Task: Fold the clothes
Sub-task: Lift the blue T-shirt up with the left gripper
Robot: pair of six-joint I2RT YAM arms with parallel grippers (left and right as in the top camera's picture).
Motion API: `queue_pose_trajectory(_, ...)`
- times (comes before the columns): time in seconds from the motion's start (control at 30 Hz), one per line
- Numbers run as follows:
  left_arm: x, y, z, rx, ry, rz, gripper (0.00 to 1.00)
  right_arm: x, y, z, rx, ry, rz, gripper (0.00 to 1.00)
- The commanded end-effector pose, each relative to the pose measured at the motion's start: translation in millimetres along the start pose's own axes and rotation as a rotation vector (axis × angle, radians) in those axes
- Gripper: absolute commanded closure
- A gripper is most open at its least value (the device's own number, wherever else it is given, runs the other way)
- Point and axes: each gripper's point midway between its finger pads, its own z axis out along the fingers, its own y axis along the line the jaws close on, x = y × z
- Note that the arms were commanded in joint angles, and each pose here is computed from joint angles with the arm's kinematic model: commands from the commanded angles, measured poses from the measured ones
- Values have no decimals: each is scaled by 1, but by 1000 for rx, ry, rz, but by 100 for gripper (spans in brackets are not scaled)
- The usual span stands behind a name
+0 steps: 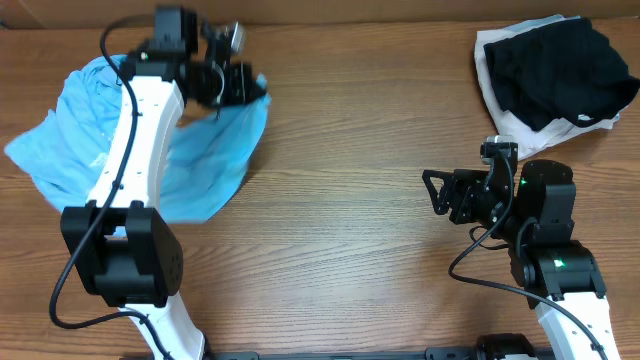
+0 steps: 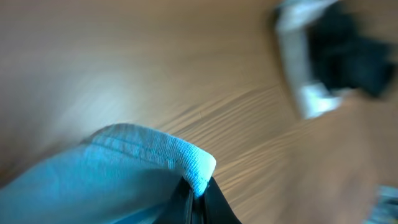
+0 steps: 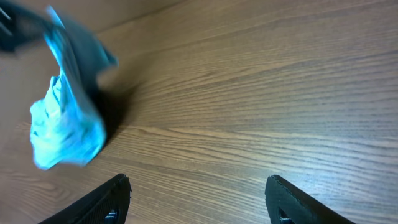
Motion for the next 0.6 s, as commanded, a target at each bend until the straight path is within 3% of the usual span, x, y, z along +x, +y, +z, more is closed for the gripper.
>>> queue_pose_trajectory(0.0, -47, -119, -45, 311, -135, 227, 96, -10, 11, -4, -39, -18, 7, 27)
queue_pose_trajectory(0.23, -87, -240, -133, 437, -371, 448, 96, -12, 26, -5, -122, -22, -10, 27)
queue_pose_trajectory(0.43, -85, -294, -195, 515, -483, 536, 96, -14, 31, -1, -160, -19, -17, 28)
queue_pose_trajectory(0.57, -84, -305, -213, 527, -520, 572, 96, -5, 27, 11, -167, 34, 11, 30)
